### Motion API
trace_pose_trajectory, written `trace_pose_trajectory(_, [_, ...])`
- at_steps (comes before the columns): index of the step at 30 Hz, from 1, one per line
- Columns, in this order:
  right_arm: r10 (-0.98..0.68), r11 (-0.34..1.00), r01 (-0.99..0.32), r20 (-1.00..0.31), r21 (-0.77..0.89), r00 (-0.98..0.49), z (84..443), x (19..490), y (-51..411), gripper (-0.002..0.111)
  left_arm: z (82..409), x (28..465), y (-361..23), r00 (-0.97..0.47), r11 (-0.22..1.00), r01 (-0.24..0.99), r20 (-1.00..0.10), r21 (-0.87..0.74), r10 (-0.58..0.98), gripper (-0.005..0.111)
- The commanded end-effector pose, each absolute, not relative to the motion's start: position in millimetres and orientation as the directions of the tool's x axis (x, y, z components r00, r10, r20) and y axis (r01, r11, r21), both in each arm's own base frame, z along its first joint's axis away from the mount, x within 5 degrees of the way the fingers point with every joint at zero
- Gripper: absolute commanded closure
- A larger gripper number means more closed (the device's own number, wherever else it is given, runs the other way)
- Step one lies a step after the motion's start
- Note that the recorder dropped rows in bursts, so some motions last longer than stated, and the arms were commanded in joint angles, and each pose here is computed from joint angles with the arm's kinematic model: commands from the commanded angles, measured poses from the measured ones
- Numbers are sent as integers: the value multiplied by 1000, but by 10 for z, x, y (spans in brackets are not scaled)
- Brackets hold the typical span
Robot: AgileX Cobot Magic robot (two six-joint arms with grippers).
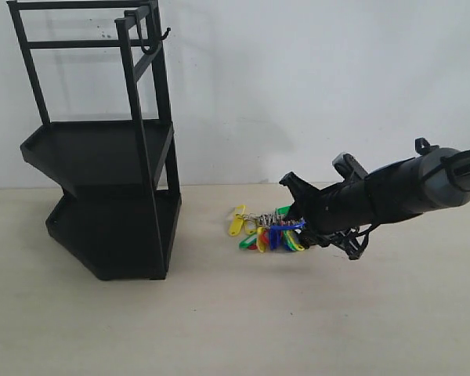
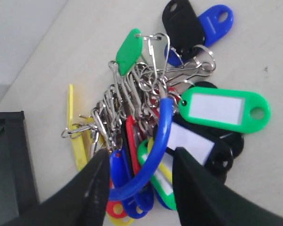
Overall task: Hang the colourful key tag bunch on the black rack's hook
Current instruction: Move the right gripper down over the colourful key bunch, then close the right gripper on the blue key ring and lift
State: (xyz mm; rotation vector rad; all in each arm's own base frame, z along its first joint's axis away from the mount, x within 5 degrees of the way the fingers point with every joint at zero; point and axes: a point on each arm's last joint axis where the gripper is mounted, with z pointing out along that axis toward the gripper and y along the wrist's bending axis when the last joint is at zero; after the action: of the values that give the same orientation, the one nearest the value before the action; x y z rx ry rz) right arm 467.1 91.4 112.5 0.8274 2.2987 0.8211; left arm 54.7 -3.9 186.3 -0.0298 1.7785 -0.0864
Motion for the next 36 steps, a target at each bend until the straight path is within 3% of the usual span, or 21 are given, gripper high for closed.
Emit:
trace_pose_trajectory(1, [684,611,336,-264,717,-680,1069,4746,999,67,1877,547,-36,-195,997,28,-979,-66,-60,102])
trace_pose_trajectory(9, [692,618,341,-283,709,-664,1014,4812,985,71,1877,547,-36,-195,997,28,-979,-66,-60,102])
trace_pose_trajectory(12, [688,620,337,-285,708,-667,1014,4811,987,93,1877,547,-36,-195,997,28,-979,-66,-60,102])
trace_pose_trajectory(13, [676,630,328,-291,704,-677,1012,4808,983,106,1877,547,-36,-195,997,28,-979,-66,-60,102])
trace_pose_trajectory(14, [671,634,323,-293,702,-681,1012,4806,985,108,1877,547,-36,-195,997,28,-979,-66,-60,102])
trace_pose_trajectory(21, [582,661,222,-302,717,-755,1115,4761,1067,108,1877,547,-36,-195,997,28,-979,-66,-60,102])
trace_pose_trajectory(26, [478,723,81,-413,686,-775,1588,4673,1068,108,1877,547,-36,-195,997,28,-979,-66,-60,102])
trace_pose_trajectory(32, [325,870,-55,-654,490,-683,2420,4327,887,108,1877,547,-36,-195,997,28,-979,-66,-60,102])
trace_pose_trajectory(36, [284,906,-49,-690,420,-666,2890,4002,638,108,1877,547,-36,-195,997,28,-979,-66,-60,102])
